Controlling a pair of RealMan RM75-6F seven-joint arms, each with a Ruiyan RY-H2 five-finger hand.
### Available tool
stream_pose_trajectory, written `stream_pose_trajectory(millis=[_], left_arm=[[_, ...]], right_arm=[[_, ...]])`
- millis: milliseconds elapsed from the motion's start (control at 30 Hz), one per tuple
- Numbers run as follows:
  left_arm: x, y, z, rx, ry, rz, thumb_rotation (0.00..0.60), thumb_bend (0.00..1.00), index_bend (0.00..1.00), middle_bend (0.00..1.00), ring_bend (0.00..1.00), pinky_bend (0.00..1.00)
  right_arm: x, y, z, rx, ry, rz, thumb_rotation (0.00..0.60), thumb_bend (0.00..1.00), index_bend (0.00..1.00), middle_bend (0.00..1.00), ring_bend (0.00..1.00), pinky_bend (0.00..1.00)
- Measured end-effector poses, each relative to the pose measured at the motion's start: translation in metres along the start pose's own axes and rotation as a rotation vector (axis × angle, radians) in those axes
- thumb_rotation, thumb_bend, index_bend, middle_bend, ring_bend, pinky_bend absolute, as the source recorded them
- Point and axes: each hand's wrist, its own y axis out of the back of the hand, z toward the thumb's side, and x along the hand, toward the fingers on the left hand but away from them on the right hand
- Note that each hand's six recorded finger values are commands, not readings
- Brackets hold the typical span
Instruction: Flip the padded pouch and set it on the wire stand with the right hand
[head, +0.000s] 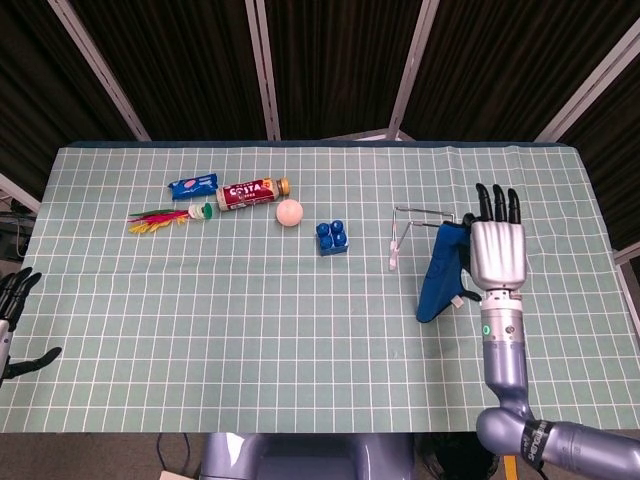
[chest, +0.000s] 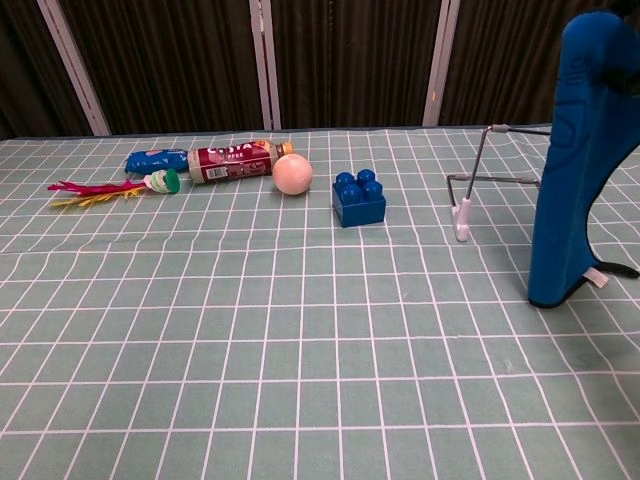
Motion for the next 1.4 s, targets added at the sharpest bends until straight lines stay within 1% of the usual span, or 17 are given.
stream_pose_trajectory(millis=[200, 333, 567, 833, 1067, 1233, 1400], left_arm=[[0.002, -0.001, -0.007, 0.003, 0.022, -0.004, 0.6, 0.0, 0.0, 0.0, 0.0, 0.0], [0.003, -0.002, -0.009, 0.006, 0.032, -0.004, 0.6, 0.0, 0.0, 0.0, 0.0, 0.0], [0.007, -0.006, -0.011, 0.015, 0.042, -0.015, 0.6, 0.0, 0.0, 0.0, 0.0, 0.0], [0.013, -0.012, -0.014, 0.029, 0.059, -0.031, 0.6, 0.0, 0.0, 0.0, 0.0, 0.0], [0.015, -0.014, -0.016, 0.036, 0.072, -0.035, 0.6, 0.0, 0.0, 0.0, 0.0, 0.0], [0.017, -0.016, -0.018, 0.041, 0.079, -0.04, 0.6, 0.0, 0.0, 0.0, 0.0, 0.0], [0.018, -0.018, -0.017, 0.048, 0.08, -0.044, 0.6, 0.0, 0.0, 0.0, 0.0, 0.0]], right_arm=[[-0.027, -0.002, 0.002, -0.015, -0.091, 0.004, 0.6, 0.53, 0.72, 0.07, 0.0, 0.0], [-0.041, -0.002, 0.006, -0.018, -0.124, 0.003, 0.6, 0.53, 0.72, 0.07, 0.0, 0.0], [-0.057, -0.006, 0.013, -0.003, -0.148, -0.002, 0.6, 0.53, 0.72, 0.07, 0.0, 0.0], [-0.07, -0.005, 0.027, -0.031, -0.156, -0.006, 0.6, 0.53, 0.72, 0.07, 0.0, 0.0], [-0.079, -0.01, 0.022, -0.008, -0.187, 0.002, 0.6, 0.53, 0.72, 0.07, 0.0, 0.0], [-0.084, -0.016, 0.018, -0.026, -0.205, 0.016, 0.6, 0.53, 0.72, 0.07, 0.0, 0.0], [-0.09, -0.011, 0.022, -0.05, -0.209, 0.009, 0.6, 0.53, 0.72, 0.07, 0.0, 0.0]])
